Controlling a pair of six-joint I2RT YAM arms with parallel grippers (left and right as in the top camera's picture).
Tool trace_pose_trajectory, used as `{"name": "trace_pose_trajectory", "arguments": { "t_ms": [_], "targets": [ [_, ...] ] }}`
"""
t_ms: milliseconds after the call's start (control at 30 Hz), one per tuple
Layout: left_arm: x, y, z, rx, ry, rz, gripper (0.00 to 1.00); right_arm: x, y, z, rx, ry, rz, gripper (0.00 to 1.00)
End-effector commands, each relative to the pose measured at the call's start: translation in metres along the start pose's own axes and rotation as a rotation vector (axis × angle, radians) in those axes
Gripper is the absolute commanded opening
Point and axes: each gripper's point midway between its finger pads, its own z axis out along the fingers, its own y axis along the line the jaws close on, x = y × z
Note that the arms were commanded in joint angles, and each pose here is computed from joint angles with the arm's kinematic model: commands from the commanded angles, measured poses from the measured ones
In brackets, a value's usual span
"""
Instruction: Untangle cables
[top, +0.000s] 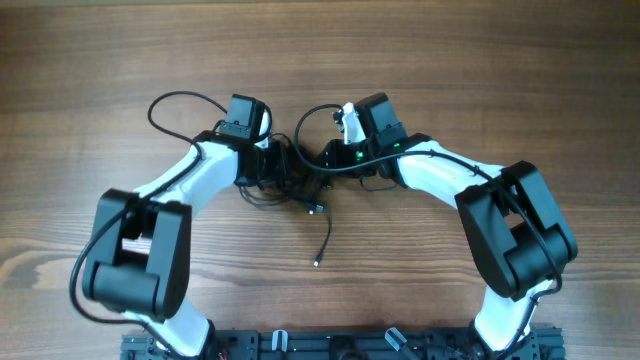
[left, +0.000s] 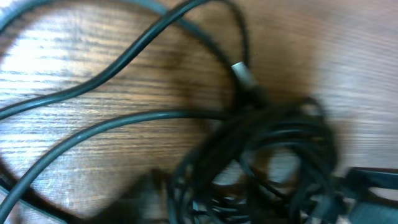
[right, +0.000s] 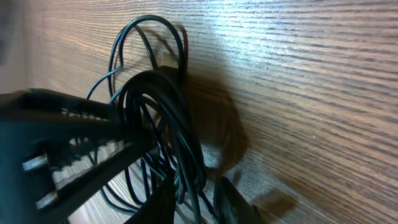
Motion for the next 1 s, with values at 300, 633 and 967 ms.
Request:
{"name": "trace_pose_trajectory", "arguments": {
  "t_ms": [300, 633, 967],
  "targets": [
    [-0.043, -0.039, -0.073, 0.096, -0.211, 0.148, 0.04, 0.011, 0.022, -0.001, -0.127, 0.059, -0.066, 0.33],
    [-0.064, -0.065, -0.145, 0.178, -0.422, 0.195, 0.04, 0.012, 0.065, -0.015, -0.385, 0.081, -0.217, 0.42],
    [-0.044, -0.042, -0.133, 0.077, -0.329, 0.154, 0.04, -0.025, 0.057, -0.042, -0.458, -0.01, -0.145, 0.4]
  ]
}}
